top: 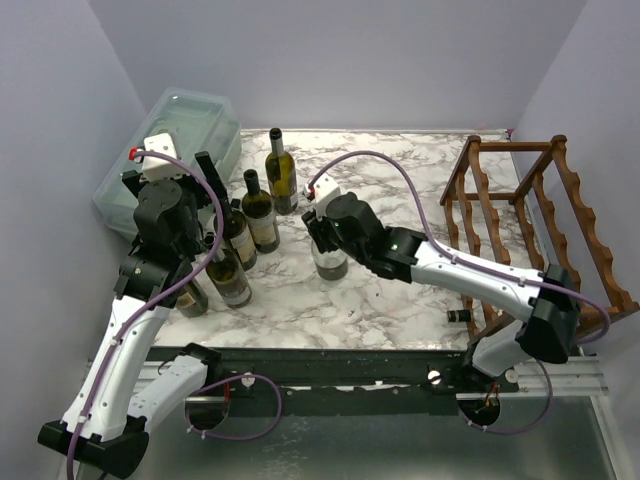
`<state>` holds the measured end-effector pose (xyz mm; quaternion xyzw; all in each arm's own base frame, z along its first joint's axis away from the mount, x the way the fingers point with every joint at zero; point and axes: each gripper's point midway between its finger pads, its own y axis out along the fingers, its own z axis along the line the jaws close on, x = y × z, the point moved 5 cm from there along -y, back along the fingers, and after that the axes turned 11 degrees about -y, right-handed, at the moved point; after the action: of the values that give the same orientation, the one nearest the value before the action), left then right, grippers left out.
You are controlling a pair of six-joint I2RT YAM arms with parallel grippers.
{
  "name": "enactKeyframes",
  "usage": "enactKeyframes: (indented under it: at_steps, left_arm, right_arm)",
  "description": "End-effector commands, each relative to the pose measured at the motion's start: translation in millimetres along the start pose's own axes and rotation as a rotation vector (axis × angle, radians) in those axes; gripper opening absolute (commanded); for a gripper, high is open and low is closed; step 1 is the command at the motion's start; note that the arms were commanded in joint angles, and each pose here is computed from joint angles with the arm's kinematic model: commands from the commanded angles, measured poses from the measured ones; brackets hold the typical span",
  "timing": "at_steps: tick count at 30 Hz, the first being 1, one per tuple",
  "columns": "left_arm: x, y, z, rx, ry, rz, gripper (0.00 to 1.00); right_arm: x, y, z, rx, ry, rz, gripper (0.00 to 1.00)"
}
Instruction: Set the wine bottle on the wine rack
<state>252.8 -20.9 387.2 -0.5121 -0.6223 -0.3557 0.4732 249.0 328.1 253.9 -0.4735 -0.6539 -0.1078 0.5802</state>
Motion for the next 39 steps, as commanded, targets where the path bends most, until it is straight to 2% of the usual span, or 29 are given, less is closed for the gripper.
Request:
enactKeyframes:
  at_steps: [1,8,13,19,27,33,39]
  left_arm:
    - [3.2,-2.4,-4.3,-0.034,-0.016,-0.017,0.99]
    - [0.3,-1.4,-7.6,-0.050,-0.014,-0.008,0.99]
    - [-1.3,-1.0,-9.3,-0.057,-0.012,-0.003,0.99]
    - [-4.3,0.1,-12.5,-0.078,-0.013,0.009,0.99]
    - [-17.1,0.4,-40.4,-0.279,-0.009,0.086,0.98]
    - [-20.9,4.0,-41.3,-0.276,0.003,0.098,0.98]
    - [-19.5,2.8,-40.1,-0.273,0.002,0.092,0.98]
  right_arm:
    - [42.4,-34.9,-22.9,-0.028,-0.031,-0.137,0.01]
    - [29.7,-61.0,-35.7,0.005,-0.201,0.020,0.01]
    - [13.2,-79.0,-53.3,-0.054,-0.290,0.151,0.01]
    - [1.0,-102.0,-67.4,-0.103,-0.314,0.173,0.01]
    - [-32.9,-75.7,-57.7,-0.101,-0.451,0.322,0.01]
    - [-44.5,-56.2,-49.2,-0.119,-0.603,0.418,0.01]
    - [-68.9,-29.0,-5.5,-0.030,-0.781,0.486,0.00]
